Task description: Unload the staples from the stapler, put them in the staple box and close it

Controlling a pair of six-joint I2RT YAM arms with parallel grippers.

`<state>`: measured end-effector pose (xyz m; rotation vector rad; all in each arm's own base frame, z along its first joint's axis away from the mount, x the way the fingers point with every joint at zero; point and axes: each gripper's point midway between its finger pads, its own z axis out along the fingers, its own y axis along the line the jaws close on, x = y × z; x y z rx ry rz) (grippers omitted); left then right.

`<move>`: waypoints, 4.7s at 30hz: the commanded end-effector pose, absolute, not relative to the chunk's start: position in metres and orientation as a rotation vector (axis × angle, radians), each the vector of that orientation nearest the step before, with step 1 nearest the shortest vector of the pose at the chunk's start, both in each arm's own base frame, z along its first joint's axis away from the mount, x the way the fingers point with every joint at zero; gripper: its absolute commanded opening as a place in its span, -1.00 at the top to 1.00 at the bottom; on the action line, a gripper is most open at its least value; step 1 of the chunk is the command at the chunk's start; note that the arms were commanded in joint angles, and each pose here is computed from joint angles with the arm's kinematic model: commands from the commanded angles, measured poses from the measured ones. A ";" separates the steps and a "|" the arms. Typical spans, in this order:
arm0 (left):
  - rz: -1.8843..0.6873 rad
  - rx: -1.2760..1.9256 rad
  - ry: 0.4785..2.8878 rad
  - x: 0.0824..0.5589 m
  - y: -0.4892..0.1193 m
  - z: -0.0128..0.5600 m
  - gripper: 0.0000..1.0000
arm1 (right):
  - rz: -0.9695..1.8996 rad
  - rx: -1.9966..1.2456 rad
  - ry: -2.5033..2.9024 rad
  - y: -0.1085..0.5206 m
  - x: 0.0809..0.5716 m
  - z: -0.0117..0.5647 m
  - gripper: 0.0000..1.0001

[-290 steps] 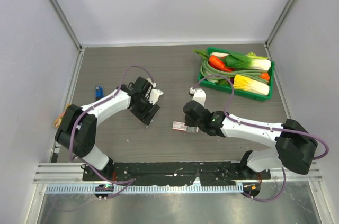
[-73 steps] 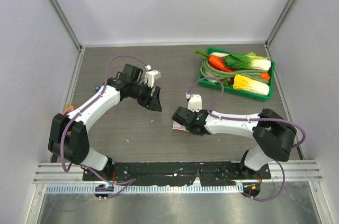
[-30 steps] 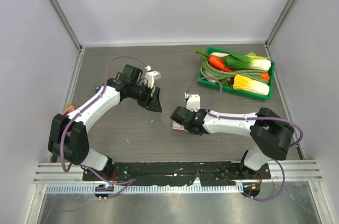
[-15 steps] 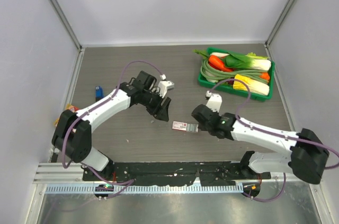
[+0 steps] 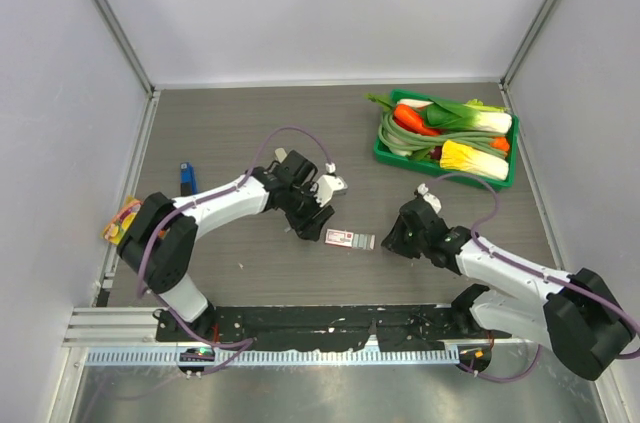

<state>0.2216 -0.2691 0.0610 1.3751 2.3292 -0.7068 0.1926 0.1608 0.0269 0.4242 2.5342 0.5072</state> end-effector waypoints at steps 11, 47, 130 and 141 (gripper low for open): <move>-0.546 1.475 2.249 0.234 -0.261 0.034 -0.05 | 0.831 0.540 2.464 0.188 0.206 0.032 0.49; -0.402 1.575 2.207 0.236 -0.292 0.024 -0.04 | 0.856 0.506 2.464 0.193 0.211 0.023 0.70; -0.454 1.713 2.124 0.213 -0.287 0.087 -0.01 | 0.885 0.335 2.616 0.227 0.187 0.000 0.29; -0.549 1.563 2.208 0.228 -0.322 0.062 0.00 | 0.899 0.363 2.607 0.227 0.187 0.000 0.29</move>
